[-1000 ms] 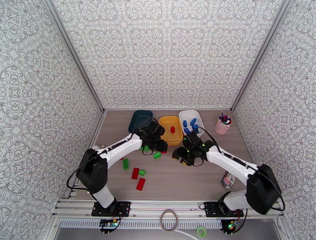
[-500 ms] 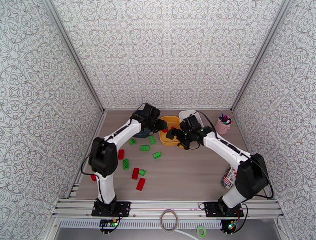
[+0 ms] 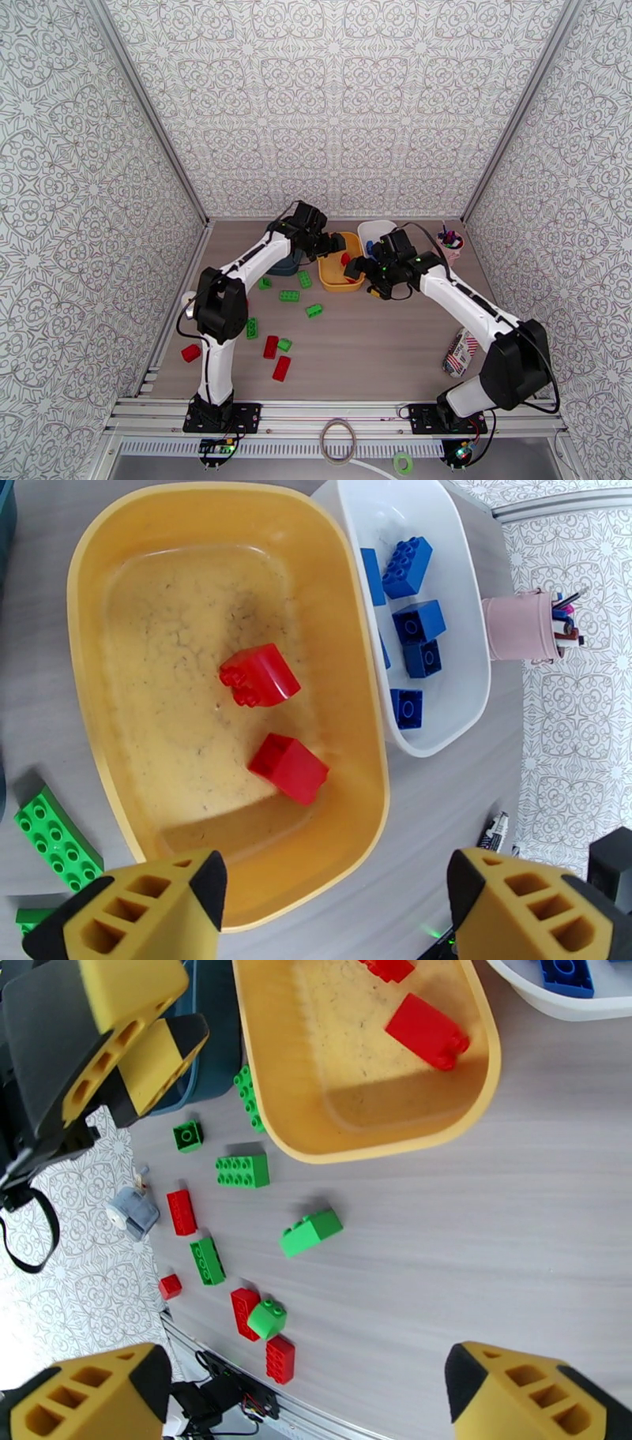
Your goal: Sort the legos into containers by color
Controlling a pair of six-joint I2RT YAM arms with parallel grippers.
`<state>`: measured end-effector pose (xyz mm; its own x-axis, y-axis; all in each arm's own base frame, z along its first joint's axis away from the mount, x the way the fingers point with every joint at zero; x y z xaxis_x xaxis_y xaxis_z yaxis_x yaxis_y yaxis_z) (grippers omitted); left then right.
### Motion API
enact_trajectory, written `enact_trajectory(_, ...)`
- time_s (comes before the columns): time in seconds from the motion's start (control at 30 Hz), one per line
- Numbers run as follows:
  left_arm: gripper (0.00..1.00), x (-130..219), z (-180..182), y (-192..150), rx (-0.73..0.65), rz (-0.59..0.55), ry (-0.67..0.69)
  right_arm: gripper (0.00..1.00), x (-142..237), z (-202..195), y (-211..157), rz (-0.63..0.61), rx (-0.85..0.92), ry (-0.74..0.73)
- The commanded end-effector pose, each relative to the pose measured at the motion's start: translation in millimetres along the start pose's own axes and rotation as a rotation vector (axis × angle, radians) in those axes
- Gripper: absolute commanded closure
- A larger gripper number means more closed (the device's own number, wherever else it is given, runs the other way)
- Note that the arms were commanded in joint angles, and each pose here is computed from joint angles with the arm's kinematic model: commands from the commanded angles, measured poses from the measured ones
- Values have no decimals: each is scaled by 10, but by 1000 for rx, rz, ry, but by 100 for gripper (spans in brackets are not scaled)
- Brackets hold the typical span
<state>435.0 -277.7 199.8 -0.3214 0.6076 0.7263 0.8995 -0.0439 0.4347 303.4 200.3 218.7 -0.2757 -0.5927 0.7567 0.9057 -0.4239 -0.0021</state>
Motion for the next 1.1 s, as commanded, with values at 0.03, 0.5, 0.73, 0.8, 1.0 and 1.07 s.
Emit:
enact_trajectory(0.03,20,514,-224,-88,-95,-52,93,6,29,-212,-115,10,22,-97)
enact_trajectory(0.5,4,1438,254,-1632,17,28,446,7,-293,-193,-982,101,199,-228)
enact_trajectory(0.73,1,1504,421,-2478,90,102,535,8,-506,-362,-1492,154,235,-274)
enact_trajectory(0.8,1,1460,442,-2673,102,124,544,8,-543,-432,-1603,162,235,-284)
enact_trajectory(1.0,5,1247,539,-3168,135,184,536,12,-532,-611,-1824,172,215,-307)
enact_trajectory(1.07,7,1178,580,-3258,146,198,527,15,-487,-653,-1840,163,208,-307)
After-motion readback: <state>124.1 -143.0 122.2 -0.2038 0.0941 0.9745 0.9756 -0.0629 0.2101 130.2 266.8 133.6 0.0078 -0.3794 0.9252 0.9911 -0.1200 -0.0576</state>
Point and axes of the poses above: each hand's point on the last joint's axis, 136 mm out from that joint toward the fingers, its own x axis back along the fingers, its own z axis along the line the jaws close on, y = z × x, the point moved 5 cm from there along x, back along the fingers, and after that the axes turned 11 degrees about -x, right-handed, at the moved point
